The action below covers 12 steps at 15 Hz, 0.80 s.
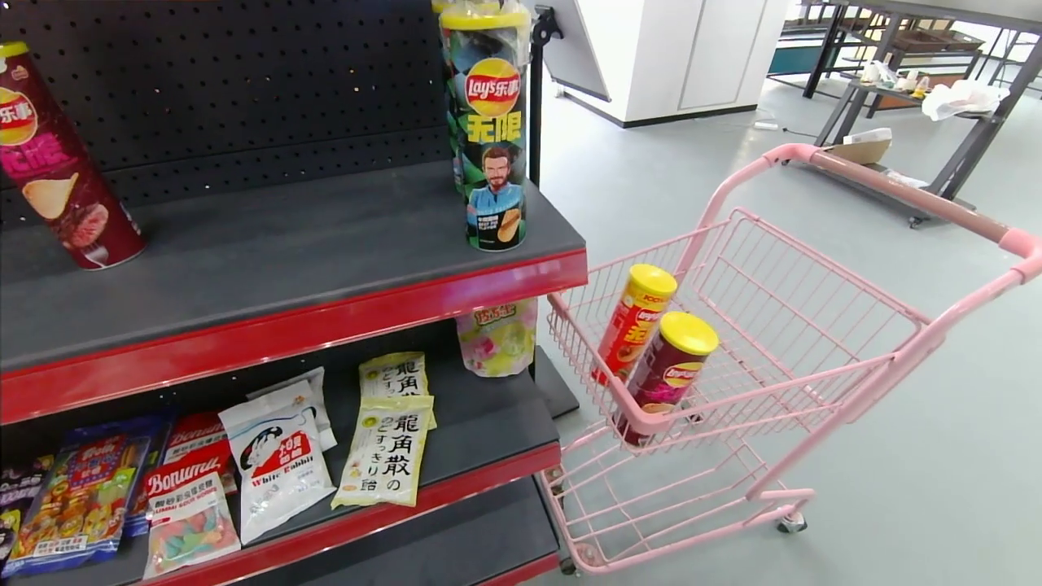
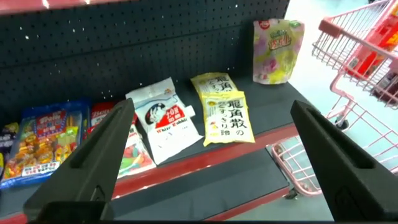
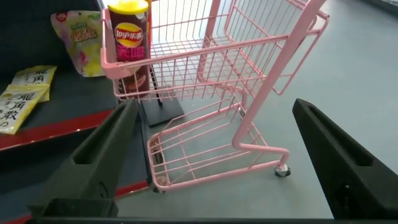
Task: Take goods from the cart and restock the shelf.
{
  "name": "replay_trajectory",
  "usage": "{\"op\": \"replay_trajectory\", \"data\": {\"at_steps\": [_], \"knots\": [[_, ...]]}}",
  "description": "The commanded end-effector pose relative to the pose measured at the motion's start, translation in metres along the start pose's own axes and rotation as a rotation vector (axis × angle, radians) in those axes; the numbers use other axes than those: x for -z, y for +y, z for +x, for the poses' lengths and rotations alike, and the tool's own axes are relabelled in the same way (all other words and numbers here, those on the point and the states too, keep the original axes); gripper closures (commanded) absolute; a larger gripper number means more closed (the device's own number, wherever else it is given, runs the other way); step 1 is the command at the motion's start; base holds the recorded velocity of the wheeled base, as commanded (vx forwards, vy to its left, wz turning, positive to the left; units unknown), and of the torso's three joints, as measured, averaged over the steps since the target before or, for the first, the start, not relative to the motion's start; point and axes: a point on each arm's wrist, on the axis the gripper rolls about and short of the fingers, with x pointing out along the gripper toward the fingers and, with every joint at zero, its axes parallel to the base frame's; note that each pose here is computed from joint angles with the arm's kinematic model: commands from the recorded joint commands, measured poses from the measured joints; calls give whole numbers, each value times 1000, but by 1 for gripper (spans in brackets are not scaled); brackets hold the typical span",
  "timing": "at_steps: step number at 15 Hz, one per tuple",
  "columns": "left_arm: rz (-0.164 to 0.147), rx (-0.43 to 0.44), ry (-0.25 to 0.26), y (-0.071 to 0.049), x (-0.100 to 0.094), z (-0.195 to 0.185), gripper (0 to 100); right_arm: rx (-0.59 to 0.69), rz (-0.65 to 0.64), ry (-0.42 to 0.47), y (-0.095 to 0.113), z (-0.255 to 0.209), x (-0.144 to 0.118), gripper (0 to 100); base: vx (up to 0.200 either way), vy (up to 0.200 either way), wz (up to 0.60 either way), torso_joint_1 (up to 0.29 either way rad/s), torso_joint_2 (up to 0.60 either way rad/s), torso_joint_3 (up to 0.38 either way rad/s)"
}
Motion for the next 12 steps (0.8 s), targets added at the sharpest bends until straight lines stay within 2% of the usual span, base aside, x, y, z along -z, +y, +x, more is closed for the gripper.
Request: {"op": "replay_trajectory", "data": {"at_steps": [1, 6, 7, 8, 9, 10, 11, 12], "knots": [[0, -2, 0, 0, 0, 0, 0, -3, -1, 1, 0, 0, 0, 0, 0, 0, 0, -149, 535, 359], [-1, 0, 0, 0, 0, 0, 0, 0, -15, 1, 0, 0, 0, 0, 0, 0, 0, -38, 135, 95], [-1, 0, 0, 0, 0, 0, 0, -20, -4, -55, 0, -4, -29, 0, 0, 0, 0, 0, 0, 0], [-1, 0, 0, 0, 0, 0, 0, -36, 86, -20, 0, 9, -97, 0, 0, 0, 0, 0, 0, 0], [-1, 0, 0, 0, 0, 0, 0, -36, 86, -20, 0, 9, -97, 0, 0, 0, 0, 0, 0, 0], [0, 0, 0, 0, 0, 0, 0, -113, 234, 62, 2, 61, -169, 0, 0, 0, 0, 0, 0, 0], [0, 0, 0, 0, 0, 0, 0, -225, 147, 126, 7, 82, -168, 0, 0, 0, 0, 0, 0, 0], [-1, 0, 0, 0, 0, 0, 0, -269, 126, 174, 12, 108, -164, 0, 0, 0, 0, 0, 0, 0]]}}
